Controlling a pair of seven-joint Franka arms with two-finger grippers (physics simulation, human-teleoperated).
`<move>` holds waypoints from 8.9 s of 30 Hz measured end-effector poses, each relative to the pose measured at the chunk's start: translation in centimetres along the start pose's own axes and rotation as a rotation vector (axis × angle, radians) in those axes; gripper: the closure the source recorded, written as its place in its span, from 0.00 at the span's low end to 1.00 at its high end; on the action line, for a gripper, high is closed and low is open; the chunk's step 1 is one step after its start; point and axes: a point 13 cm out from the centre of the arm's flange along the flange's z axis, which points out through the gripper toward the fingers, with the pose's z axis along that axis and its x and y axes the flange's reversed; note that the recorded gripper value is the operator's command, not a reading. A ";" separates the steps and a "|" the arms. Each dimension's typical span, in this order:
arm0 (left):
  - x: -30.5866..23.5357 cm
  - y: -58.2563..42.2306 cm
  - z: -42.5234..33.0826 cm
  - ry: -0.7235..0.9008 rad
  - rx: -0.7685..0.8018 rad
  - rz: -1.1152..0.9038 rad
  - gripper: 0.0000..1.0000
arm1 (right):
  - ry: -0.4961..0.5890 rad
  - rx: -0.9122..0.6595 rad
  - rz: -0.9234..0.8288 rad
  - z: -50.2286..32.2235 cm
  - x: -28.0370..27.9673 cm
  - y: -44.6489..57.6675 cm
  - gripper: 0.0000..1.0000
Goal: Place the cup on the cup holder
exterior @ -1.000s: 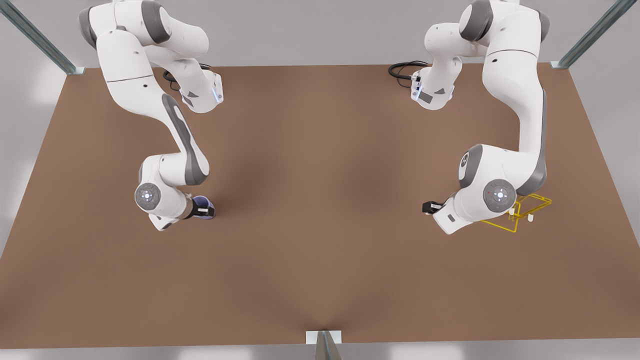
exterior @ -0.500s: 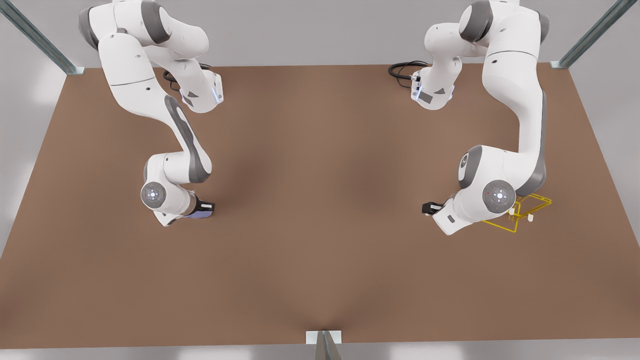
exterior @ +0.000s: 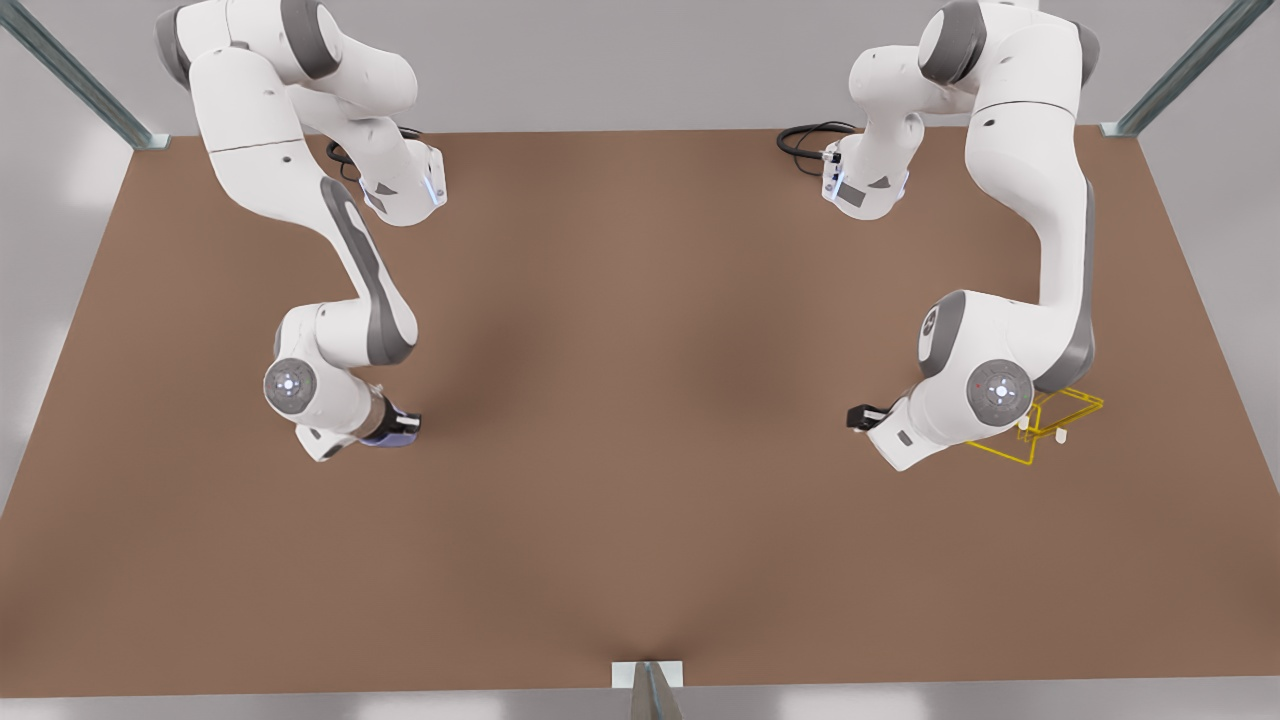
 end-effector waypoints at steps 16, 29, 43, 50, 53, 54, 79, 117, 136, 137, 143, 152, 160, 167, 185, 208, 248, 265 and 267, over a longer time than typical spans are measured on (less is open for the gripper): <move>0.0 -0.7 -1.8 -0.015 0.039 -0.145 0.00 | 0.534 -0.717 0.417 1.1 4.8 31.6 0.79; 0.0 -25.9 -2.2 -0.089 0.137 -0.838 0.00 | 0.432 -0.971 0.723 7.5 0.0 44.4 0.79; -3.2 -22.8 3.1 -0.188 0.093 -1.568 0.00 | 0.292 -0.911 0.813 6.0 -7.5 28.1 0.00; -3.5 -23.7 7.2 -0.178 0.080 -1.757 0.00 | 0.146 -0.734 0.564 -5.7 -10.9 11.7 0.00; -4.0 -23.9 9.4 -0.172 0.083 -1.822 0.00 | -0.038 -0.489 0.348 -16.2 -8.8 7.4 0.00; -4.2 -23.9 10.1 -0.171 0.083 -1.840 0.00 | -0.109 -0.416 0.301 -20.3 -8.4 5.5 0.00; -1.3 -31.0 18.9 -0.286 0.059 -1.850 0.00 | -0.112 0.106 0.087 -26.5 0.9 -13.0 0.00; -7.2 -35.1 18.3 -0.283 0.221 -1.942 0.00 | -0.091 0.110 -0.042 -25.9 0.1 -11.8 0.00; -9.9 -34.9 17.8 -0.262 0.302 -2.106 0.00 | -0.119 0.118 -0.054 -26.6 -0.6 -11.8 0.00; -10.0 -34.8 17.8 -0.261 0.305 -2.118 0.00 | -0.120 0.118 -0.055 -26.6 -0.6 -11.8 0.00; -10.7 -33.7 17.6 -0.256 0.321 -2.190 0.00 | -0.120 0.116 -0.056 -26.6 -0.6 -11.8 0.00; -11.4 -31.7 18.5 -0.278 0.319 -2.275 0.00 | -0.119 0.115 -0.056 -26.6 -0.7 -11.8 0.00; -11.9 -30.2 19.4 -0.306 0.306 -2.285 0.00 | -0.119 0.115 -0.056 -26.6 -0.7 -11.8 0.00; -12.3 -29.2 20.1 -0.311 0.298 -2.297 0.30 | -0.119 0.114 -0.054 -26.6 -0.7 -12.0 0.00; -9.1 -23.4 5.4 -0.221 0.169 -2.413 0.25 | -0.119 0.113 -0.055 -26.6 -0.7 -11.9 0.00; 1.8 1.2 -1.9 -1.499 -1.269 -1.589 0.22 | -0.136 0.117 -0.052 -27.1 -0.7 -12.2 0.00; 6.2 17.2 5.4 -0.933 -1.655 -1.408 0.00 | -0.095 0.112 -0.015 -26.7 0.4 -12.2 0.00; 11.7 8.6 -10.7 0.231 -0.259 -1.650 0.00 | -0.090 0.110 -0.012 -26.5 0.3 -12.4 0.00; 11.7 5.9 -9.4 0.210 -0.218 -1.452 0.00 | -0.089 0.110 -0.013 -26.5 0.3 -12.4 0.00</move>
